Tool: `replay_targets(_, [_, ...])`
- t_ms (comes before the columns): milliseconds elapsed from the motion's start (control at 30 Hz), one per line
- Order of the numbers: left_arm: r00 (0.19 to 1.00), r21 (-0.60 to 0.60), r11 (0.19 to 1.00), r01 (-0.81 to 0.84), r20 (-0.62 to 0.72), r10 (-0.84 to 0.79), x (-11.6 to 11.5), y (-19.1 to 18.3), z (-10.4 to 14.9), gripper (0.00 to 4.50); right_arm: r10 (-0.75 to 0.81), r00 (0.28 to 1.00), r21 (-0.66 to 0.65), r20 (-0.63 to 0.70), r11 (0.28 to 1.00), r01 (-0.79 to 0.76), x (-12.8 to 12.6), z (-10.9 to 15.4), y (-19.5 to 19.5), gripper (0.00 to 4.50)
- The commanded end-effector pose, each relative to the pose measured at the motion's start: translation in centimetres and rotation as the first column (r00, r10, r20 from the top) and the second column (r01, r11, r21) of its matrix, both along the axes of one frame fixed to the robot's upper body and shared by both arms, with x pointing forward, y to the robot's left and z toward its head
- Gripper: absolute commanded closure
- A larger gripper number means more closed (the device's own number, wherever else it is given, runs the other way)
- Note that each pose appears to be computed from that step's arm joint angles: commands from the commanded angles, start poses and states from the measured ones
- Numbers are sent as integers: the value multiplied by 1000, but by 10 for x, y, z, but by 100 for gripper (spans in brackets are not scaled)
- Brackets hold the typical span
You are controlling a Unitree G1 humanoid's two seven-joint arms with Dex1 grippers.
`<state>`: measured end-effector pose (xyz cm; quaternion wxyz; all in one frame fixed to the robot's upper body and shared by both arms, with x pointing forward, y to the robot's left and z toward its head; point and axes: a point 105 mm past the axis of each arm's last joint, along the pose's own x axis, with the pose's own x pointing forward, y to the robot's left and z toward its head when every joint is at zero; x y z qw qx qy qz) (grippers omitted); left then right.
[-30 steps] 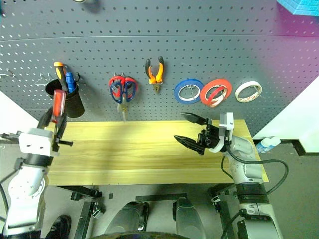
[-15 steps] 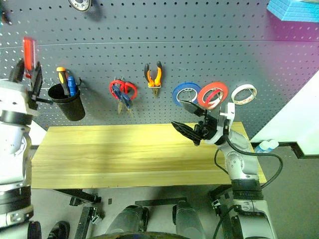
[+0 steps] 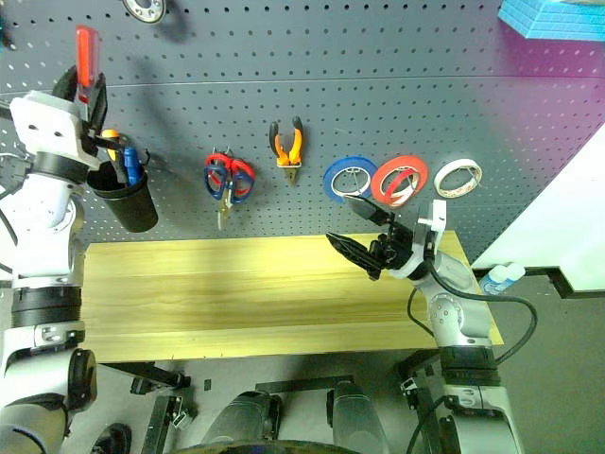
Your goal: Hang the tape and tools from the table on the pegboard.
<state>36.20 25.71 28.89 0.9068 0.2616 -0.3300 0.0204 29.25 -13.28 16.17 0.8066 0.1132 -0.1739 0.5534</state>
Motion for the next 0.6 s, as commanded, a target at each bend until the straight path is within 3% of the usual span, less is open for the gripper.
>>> replay_targets(33, [999,-1,1000,-1,36,1,-6,-1,-1,362,-24,997,-15,71,1000,25,-6,14,-7,0])
replay_targets(300, [999,-44,998,-35,-17,34,-13,7,-33,362,-49,997,-35,55,998,51,-8,9,-16,0])
replay_targets(600, [991,-106,986,-129,-36,125,-30,28,-46,362,-51,998,-54,46,997,53,-6,6,-21,0])
